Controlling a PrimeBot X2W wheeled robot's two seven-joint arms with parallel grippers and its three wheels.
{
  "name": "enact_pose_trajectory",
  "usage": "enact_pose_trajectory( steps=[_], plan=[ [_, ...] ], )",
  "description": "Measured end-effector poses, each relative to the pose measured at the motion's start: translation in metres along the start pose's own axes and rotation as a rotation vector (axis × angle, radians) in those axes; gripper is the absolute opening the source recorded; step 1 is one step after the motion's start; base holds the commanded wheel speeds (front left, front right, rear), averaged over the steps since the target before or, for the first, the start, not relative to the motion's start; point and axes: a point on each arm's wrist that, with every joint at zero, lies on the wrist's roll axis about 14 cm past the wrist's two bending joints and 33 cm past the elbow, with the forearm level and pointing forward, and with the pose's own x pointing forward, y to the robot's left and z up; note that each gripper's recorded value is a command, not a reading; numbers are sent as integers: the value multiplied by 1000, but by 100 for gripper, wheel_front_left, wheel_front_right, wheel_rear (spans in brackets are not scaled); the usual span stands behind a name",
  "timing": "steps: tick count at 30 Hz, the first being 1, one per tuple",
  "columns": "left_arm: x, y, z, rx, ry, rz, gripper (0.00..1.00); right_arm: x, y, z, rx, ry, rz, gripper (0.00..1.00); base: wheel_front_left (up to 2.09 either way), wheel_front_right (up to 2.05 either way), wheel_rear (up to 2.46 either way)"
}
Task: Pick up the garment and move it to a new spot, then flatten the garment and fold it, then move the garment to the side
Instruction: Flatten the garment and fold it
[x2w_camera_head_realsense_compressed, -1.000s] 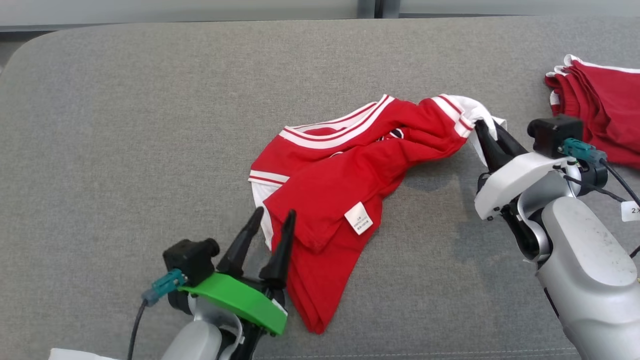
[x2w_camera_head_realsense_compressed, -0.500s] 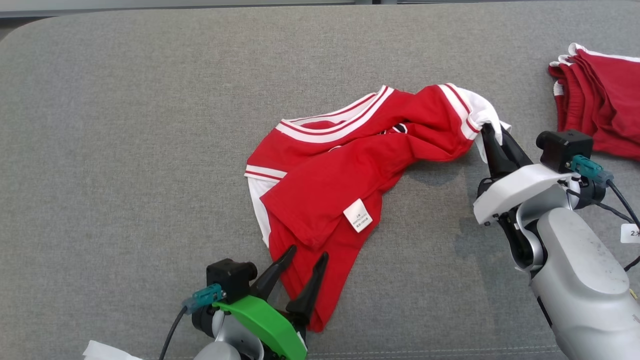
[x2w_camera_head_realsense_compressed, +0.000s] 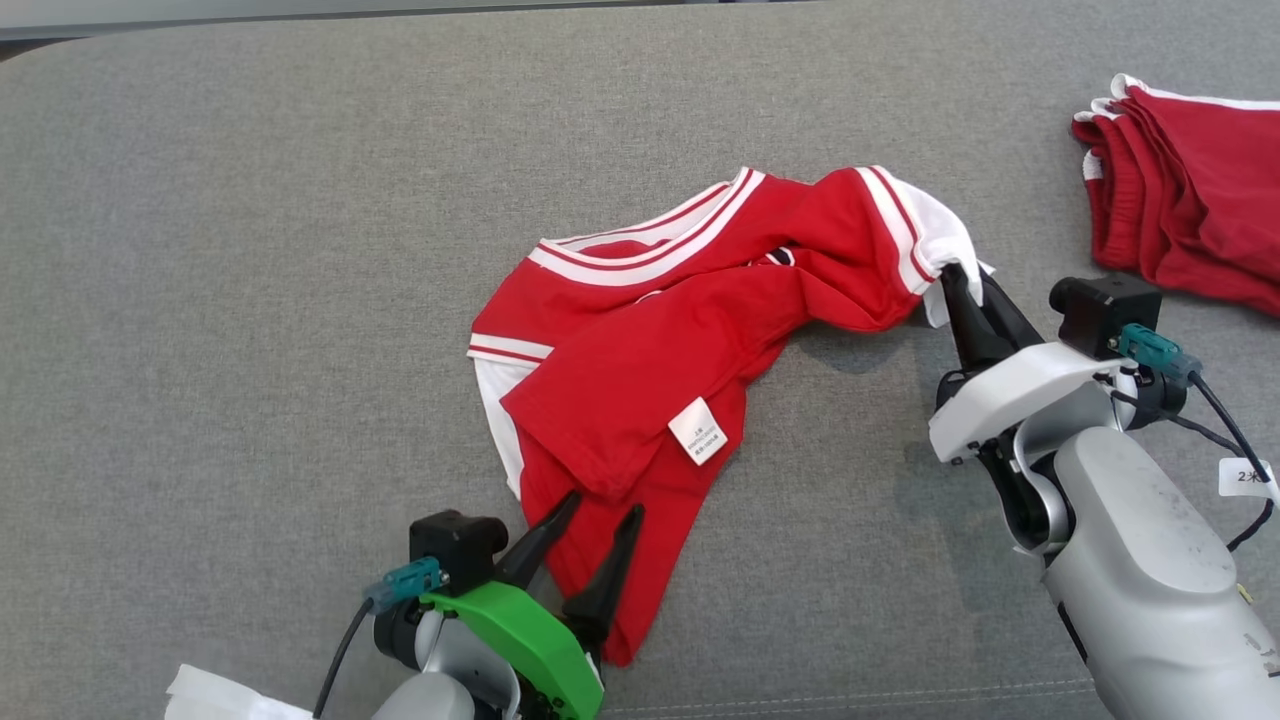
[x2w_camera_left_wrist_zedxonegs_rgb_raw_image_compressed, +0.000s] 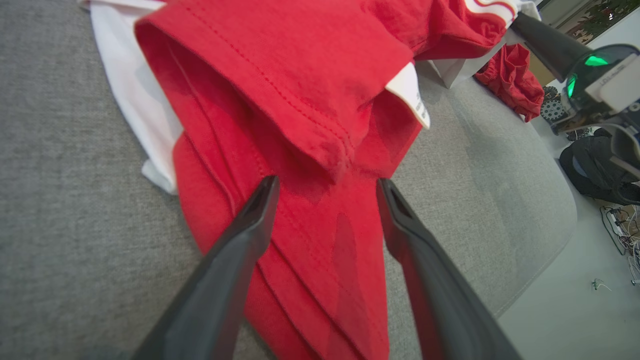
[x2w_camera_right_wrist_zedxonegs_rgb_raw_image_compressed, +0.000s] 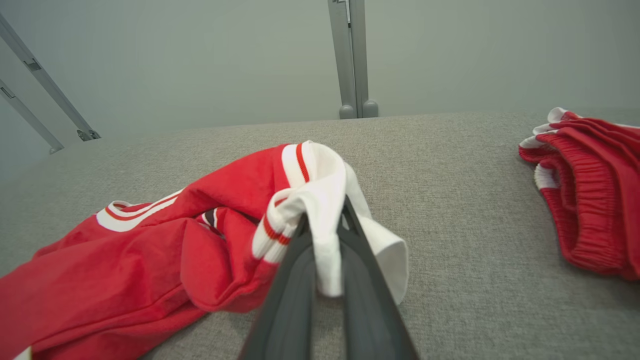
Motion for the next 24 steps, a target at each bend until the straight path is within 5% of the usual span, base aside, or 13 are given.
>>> enact_pose_trajectory(
  steps=[6,7,11,24],
  plan=[
    [6,-3,8,14,-22,-18,100,-2,-3,-3,0,7,-8,0,0,0,0],
    [7,-4,9,17,-25,-21,88,-2,-4,-3,0,9,-8,0,0,0,0],
    [10,-8,11,24,-28,-33,0,-4,-5,-4,1,8,-12,0,0,0,0],
    [8,-4,43,42,-168,-18,0,-8,-6,-12,-1,33,-13,0,0,0,0]
  ],
)
